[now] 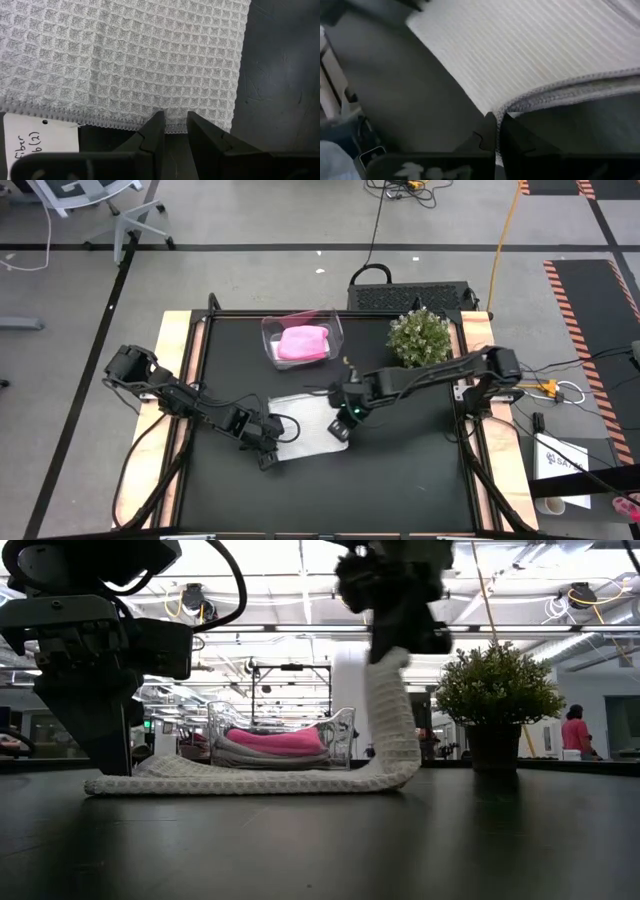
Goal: Fold microfiber towels
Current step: Fold the gray towel
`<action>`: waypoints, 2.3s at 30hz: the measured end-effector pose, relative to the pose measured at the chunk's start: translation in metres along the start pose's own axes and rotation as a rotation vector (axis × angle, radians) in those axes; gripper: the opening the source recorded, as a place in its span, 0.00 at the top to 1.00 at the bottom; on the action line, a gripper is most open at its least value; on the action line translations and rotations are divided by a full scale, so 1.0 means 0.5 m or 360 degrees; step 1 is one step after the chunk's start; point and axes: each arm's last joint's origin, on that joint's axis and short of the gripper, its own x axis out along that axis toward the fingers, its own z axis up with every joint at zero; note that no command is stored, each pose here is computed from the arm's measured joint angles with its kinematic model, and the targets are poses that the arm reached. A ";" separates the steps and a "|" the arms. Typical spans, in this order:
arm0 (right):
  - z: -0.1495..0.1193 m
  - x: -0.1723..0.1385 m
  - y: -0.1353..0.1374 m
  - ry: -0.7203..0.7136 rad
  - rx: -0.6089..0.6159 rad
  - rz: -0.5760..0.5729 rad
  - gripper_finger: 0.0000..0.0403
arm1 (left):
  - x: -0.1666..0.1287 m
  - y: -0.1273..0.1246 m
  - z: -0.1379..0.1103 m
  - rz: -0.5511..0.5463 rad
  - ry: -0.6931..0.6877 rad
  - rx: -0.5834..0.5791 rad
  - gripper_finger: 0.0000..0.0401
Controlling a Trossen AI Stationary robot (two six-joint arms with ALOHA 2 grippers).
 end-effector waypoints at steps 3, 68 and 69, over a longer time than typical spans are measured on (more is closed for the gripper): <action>0.026 0.019 0.021 0.0017 -0.0101 0.0040 1.00 | 0.000 0.000 0.000 -0.0001 -0.0001 0.0001 0.78; 0.148 0.212 0.072 -0.0352 -0.0349 0.0854 0.63 | -0.022 0.019 0.004 0.0036 0.0065 0.0069 0.78; 0.149 0.208 0.072 -0.0310 -0.0357 0.0901 0.63 | -0.029 0.017 0.001 0.0035 0.0069 0.0067 0.78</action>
